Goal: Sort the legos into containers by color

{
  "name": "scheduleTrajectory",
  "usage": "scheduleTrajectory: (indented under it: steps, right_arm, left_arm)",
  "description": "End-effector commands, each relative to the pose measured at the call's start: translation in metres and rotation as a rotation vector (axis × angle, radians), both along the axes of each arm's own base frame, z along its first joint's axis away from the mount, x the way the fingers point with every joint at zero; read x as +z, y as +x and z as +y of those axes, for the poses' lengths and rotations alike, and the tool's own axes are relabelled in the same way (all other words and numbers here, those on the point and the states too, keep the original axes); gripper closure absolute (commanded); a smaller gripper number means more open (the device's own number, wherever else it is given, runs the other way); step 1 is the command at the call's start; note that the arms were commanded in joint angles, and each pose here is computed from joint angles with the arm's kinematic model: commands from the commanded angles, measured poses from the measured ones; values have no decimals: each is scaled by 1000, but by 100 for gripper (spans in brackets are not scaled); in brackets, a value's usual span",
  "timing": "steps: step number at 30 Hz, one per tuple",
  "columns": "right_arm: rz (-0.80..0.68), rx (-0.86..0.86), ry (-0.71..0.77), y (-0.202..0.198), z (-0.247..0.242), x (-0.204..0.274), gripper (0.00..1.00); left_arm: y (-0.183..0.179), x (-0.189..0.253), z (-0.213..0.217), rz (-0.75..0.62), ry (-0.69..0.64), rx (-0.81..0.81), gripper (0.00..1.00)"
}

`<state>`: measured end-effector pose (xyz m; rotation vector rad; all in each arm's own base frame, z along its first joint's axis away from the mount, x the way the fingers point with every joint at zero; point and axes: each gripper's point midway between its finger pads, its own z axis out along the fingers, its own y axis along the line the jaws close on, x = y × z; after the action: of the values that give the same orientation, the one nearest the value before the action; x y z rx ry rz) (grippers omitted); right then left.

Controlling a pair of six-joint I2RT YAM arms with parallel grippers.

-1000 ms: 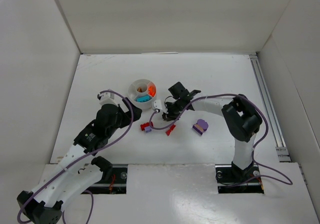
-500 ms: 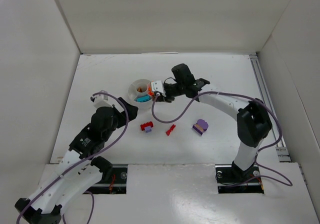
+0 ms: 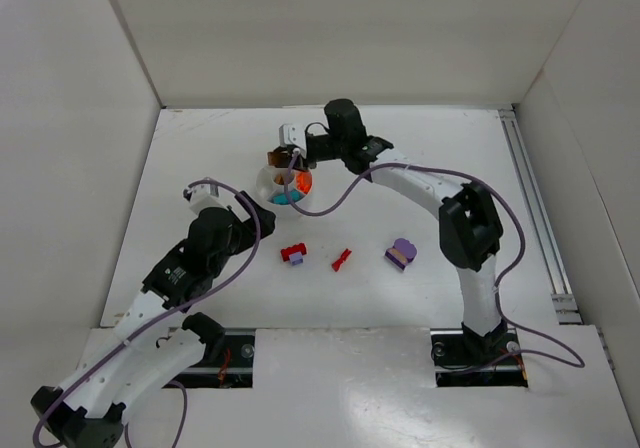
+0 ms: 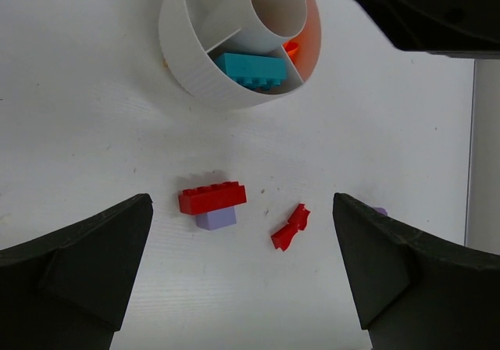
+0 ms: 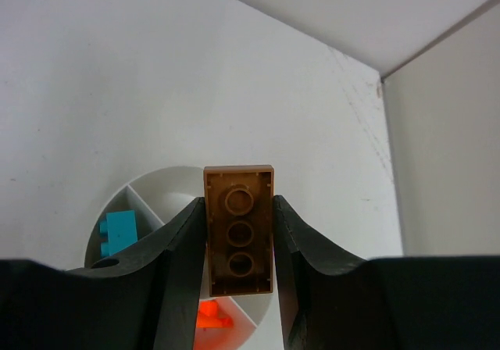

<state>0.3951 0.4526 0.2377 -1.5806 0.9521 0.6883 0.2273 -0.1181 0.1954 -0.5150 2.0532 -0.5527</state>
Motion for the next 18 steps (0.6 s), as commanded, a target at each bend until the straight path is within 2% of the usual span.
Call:
scheduleTrajectory:
  steps: [1, 18]
  right_arm:
    - [1, 42, 92, 5, 15, 22, 69]
    - [94, 18, 102, 22, 24, -17, 68]
  left_arm:
    - [5, 25, 2, -51, -20, 27, 1]
    - [7, 23, 7, -44, 3, 52, 1]
